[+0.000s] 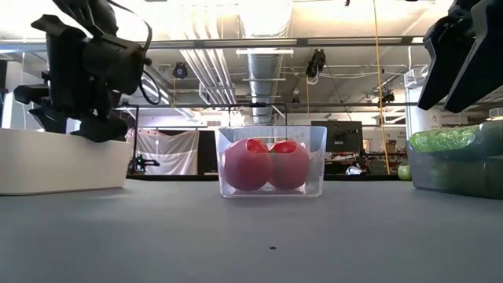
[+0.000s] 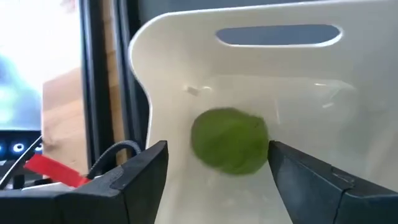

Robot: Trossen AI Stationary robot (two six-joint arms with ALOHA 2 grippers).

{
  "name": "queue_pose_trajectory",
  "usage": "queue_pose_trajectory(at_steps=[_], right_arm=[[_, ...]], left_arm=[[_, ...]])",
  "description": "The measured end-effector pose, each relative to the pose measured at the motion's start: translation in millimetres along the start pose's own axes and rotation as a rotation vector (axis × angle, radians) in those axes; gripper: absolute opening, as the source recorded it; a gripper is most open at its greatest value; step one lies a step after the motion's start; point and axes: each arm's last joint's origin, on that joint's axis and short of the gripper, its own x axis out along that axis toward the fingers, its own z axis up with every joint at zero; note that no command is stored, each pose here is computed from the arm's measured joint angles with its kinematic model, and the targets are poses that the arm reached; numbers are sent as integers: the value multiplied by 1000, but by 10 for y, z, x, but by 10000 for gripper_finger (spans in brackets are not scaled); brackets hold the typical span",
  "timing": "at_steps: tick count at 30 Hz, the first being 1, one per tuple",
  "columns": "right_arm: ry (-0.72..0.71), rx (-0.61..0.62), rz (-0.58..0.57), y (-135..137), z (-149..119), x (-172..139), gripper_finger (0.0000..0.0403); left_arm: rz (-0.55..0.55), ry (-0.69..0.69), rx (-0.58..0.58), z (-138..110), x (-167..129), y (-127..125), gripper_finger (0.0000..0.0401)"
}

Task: Sort produce into baskets
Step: Put the green lime into the white bin

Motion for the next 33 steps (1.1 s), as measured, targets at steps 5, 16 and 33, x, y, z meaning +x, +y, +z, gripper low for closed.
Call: queue_pose_trajectory(at_steps=[5,16,33], right_arm=[[0,-8,1,1,0,0,375],[1,5,3,2,1,0,375],[-28,30,38,43,26,-4,375]], left_arm=[[12,6,-3,5,-6,12,259],[-156,17,99,153,-579,-104,244],[-150,142,320,-344,-748,-5,230]])
